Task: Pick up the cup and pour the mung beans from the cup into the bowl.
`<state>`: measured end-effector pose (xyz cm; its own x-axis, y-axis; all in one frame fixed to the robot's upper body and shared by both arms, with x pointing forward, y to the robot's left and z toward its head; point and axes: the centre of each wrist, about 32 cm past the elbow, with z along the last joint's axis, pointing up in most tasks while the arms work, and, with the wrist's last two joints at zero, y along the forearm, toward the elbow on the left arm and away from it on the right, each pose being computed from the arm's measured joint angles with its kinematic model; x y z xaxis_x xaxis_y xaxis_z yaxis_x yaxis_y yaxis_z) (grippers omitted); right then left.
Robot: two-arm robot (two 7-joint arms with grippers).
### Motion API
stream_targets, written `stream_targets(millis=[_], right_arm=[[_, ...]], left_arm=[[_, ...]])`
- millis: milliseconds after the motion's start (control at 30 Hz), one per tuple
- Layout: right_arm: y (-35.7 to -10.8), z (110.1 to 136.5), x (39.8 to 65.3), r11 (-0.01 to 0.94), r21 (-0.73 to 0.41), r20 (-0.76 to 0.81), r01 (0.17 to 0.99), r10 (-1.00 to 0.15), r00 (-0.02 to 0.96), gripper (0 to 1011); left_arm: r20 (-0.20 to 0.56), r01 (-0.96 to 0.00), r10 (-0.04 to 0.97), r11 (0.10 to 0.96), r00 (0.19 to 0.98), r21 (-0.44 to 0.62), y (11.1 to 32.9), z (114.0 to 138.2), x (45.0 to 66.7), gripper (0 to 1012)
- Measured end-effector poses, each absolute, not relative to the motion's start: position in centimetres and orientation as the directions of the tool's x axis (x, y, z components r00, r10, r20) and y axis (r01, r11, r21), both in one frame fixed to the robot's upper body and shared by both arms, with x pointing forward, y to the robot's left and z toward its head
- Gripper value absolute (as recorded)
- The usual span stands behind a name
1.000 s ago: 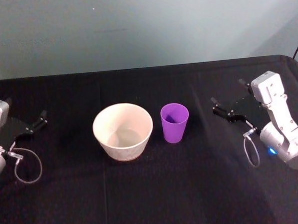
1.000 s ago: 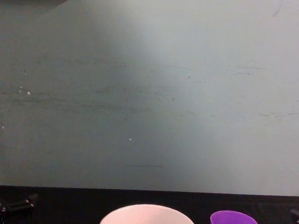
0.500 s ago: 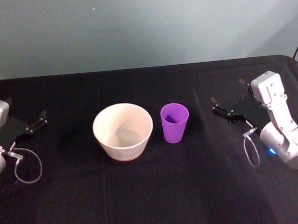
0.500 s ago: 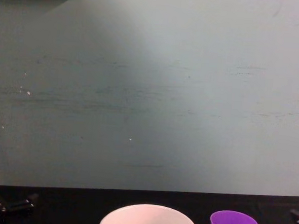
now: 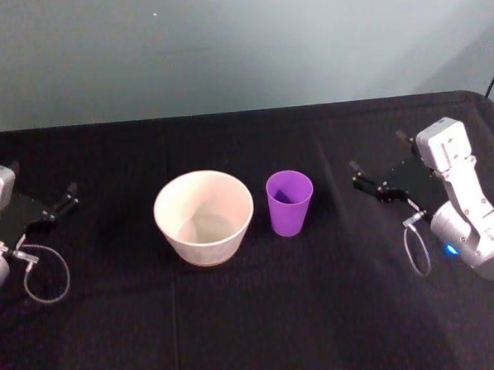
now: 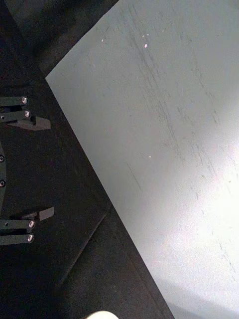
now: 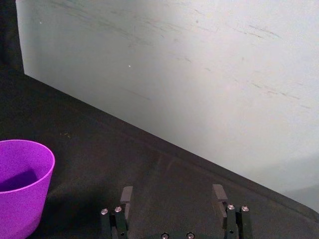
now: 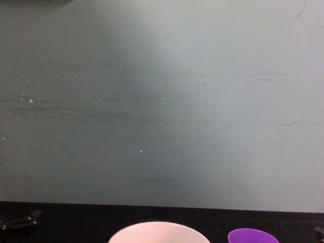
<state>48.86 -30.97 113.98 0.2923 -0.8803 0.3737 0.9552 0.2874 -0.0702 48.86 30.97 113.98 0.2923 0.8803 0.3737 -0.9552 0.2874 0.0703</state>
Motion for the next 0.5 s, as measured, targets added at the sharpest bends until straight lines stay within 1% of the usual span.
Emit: stream_targets(millis=[233,400,500], right_arm=[[-31.0,114.0,48.9,0.287,-0.070,0.374,0.955,-0.880,0.292,1003],[-30.9,114.1,48.2,0.288,-0.012,0.376,0.958,-0.886,0.271,1003],[-30.7,114.3,47.8,0.289,0.003,0.356,0.957,-0.895,0.269,1002]], left_arm=[[0.374,-0.955,0.880,0.287,0.292,0.070,31.0,114.0,48.9,1000],[0.374,-0.955,0.880,0.287,0.292,0.070,31.0,114.0,48.9,1000],[0.374,-0.955,0.880,0.287,0.292,0.070,31.0,114.0,48.9,1000]])
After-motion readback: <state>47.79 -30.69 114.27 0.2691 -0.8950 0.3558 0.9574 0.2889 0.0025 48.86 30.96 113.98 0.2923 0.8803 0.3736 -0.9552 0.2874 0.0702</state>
